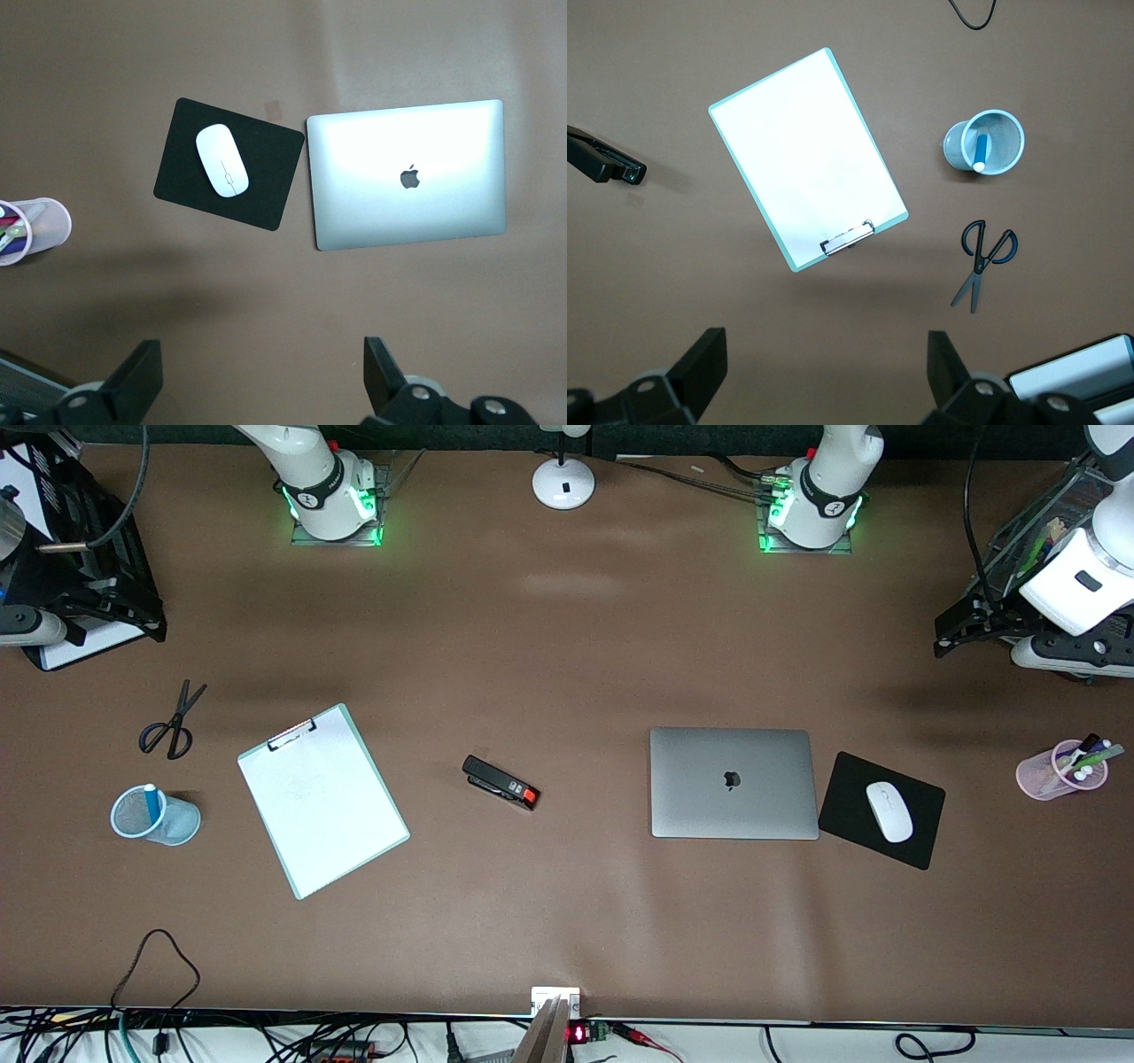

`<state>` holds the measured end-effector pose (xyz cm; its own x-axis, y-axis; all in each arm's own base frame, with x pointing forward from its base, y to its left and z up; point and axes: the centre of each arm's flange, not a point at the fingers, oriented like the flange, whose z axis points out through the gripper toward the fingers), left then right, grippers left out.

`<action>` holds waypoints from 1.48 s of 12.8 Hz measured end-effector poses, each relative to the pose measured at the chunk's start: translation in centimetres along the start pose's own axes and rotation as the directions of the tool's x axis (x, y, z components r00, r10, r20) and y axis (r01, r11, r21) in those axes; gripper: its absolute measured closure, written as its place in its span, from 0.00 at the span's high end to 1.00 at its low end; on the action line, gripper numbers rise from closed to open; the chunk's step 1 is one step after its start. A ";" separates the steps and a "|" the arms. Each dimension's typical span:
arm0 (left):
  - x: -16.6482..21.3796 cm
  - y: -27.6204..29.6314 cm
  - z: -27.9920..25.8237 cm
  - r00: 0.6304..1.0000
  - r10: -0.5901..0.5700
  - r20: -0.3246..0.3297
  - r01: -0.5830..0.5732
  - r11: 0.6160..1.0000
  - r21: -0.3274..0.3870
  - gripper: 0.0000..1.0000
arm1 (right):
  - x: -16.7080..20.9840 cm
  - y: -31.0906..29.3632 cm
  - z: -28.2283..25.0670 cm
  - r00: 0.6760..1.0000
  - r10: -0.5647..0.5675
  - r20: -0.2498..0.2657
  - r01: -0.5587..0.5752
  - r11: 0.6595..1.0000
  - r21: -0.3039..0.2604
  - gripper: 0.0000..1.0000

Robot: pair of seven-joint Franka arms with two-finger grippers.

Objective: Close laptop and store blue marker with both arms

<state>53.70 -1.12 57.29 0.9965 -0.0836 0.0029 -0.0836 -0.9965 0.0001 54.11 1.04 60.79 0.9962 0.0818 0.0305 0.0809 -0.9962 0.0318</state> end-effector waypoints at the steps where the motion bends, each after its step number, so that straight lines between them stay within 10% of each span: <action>1: 0.0 0.0 0.0 1.000 0.000 0.000 0.000 1.000 0.000 1.00 | 0.0 0.0 0.0 1.000 0.000 0.000 0.000 1.000 0.002 1.00; 19: 0.0 0.0 0.0 1.000 0.000 0.000 0.000 1.000 0.001 1.00 | -1.5 -0.2 -3.0 0.996 0.091 0.023 -0.091 0.996 0.018 1.00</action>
<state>53.71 -1.10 57.28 0.9965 -0.0834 0.0025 -0.0834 -0.9965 -0.0005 52.48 1.20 63.77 0.9999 -0.0095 0.0099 -0.0096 -0.9999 0.0104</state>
